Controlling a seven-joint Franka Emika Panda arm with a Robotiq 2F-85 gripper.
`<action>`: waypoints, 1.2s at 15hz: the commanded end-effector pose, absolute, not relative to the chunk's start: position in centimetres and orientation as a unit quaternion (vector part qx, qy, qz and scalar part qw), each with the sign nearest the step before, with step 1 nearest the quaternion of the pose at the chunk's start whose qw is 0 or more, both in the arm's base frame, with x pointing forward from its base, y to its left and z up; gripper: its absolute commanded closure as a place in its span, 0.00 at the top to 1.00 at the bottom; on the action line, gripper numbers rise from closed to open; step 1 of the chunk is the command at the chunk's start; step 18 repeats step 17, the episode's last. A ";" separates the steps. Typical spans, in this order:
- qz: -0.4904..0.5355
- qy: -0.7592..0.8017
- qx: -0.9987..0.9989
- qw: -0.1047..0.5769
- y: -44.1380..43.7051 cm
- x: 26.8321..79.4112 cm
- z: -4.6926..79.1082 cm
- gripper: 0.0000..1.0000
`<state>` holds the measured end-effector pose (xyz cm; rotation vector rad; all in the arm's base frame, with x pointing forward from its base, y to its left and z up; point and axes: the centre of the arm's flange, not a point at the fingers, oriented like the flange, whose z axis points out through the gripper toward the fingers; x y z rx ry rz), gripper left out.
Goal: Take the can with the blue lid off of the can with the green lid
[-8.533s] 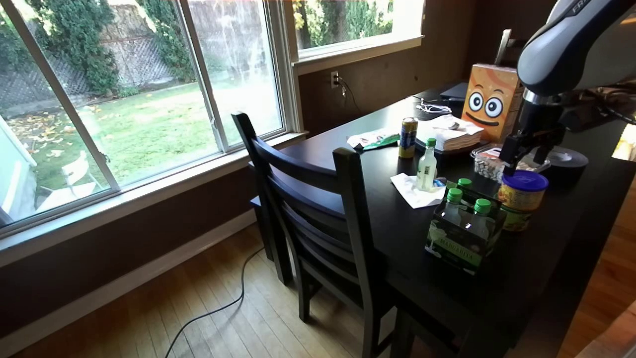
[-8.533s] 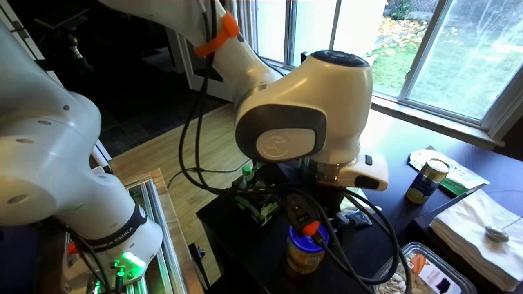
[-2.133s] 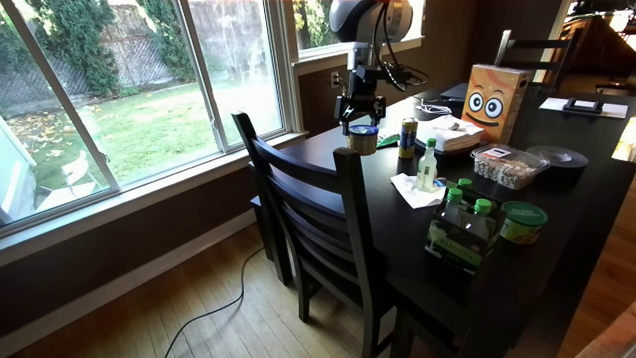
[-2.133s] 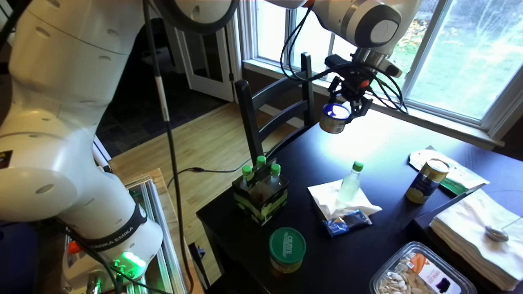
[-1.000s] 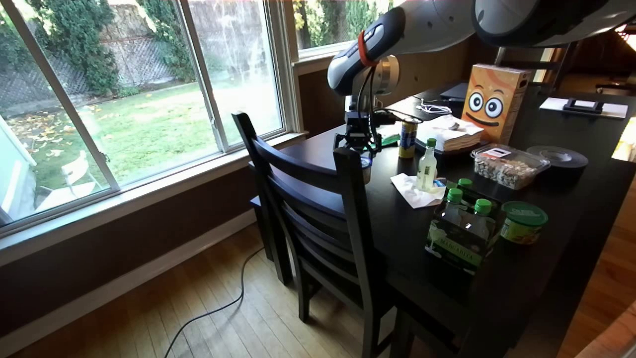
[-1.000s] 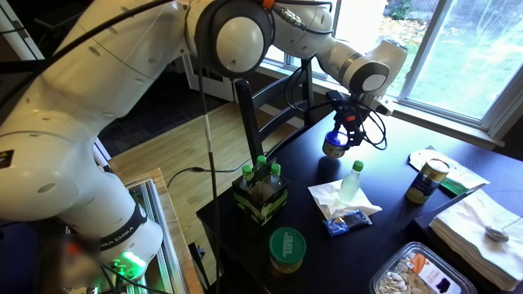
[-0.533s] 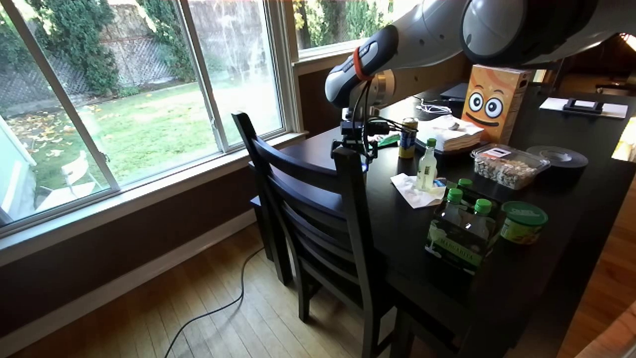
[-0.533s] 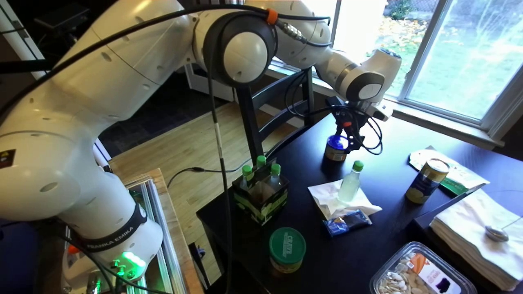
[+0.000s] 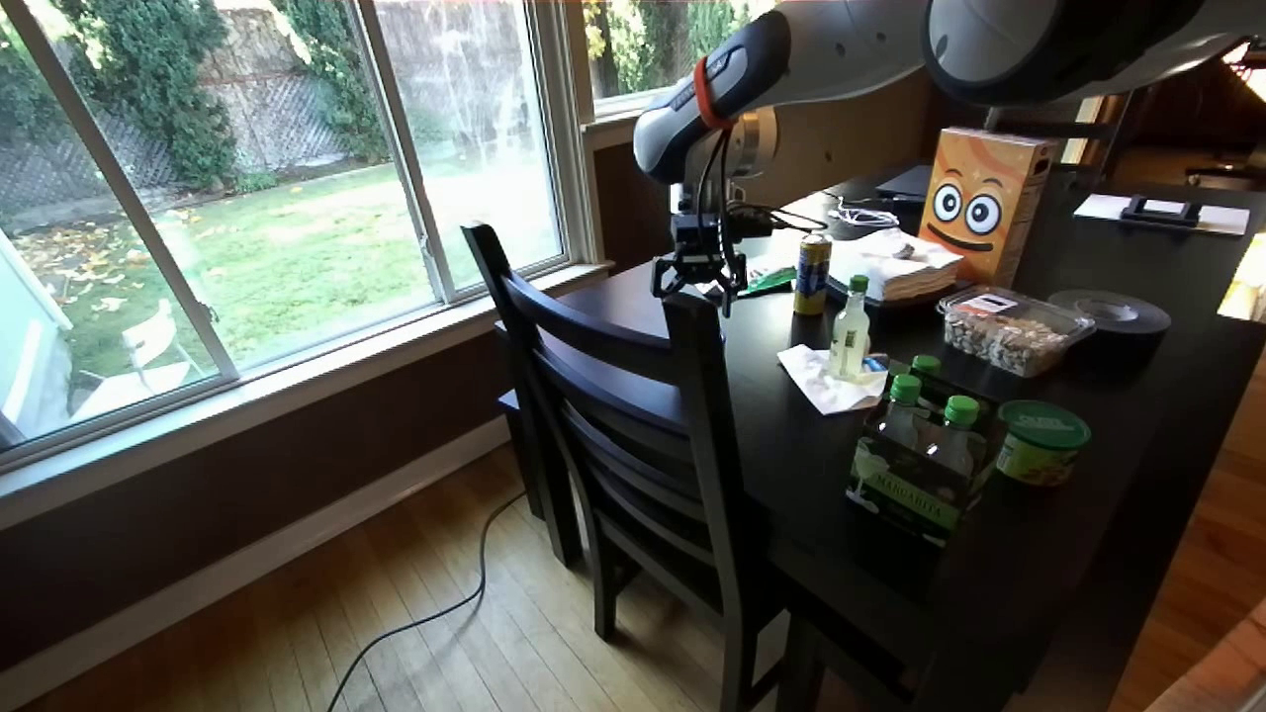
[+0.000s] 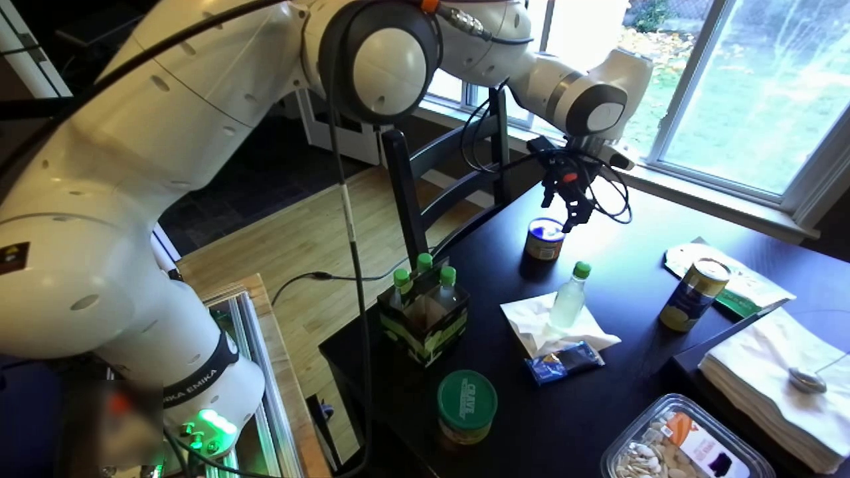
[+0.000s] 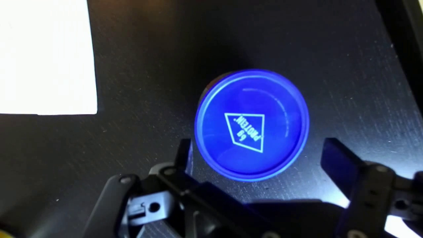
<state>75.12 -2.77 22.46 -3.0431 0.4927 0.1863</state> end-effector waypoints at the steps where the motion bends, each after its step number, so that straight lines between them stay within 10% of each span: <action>1: 0.077 0.129 -0.988 -0.038 -2.2 73.1 28.1 1.00; 13: 0.021 -0.038 -0.991 -0.130 0.3 63.2 38.9 1.00; 18: 0.031 -0.024 -0.992 -0.122 0.7 67.8 39.7 1.00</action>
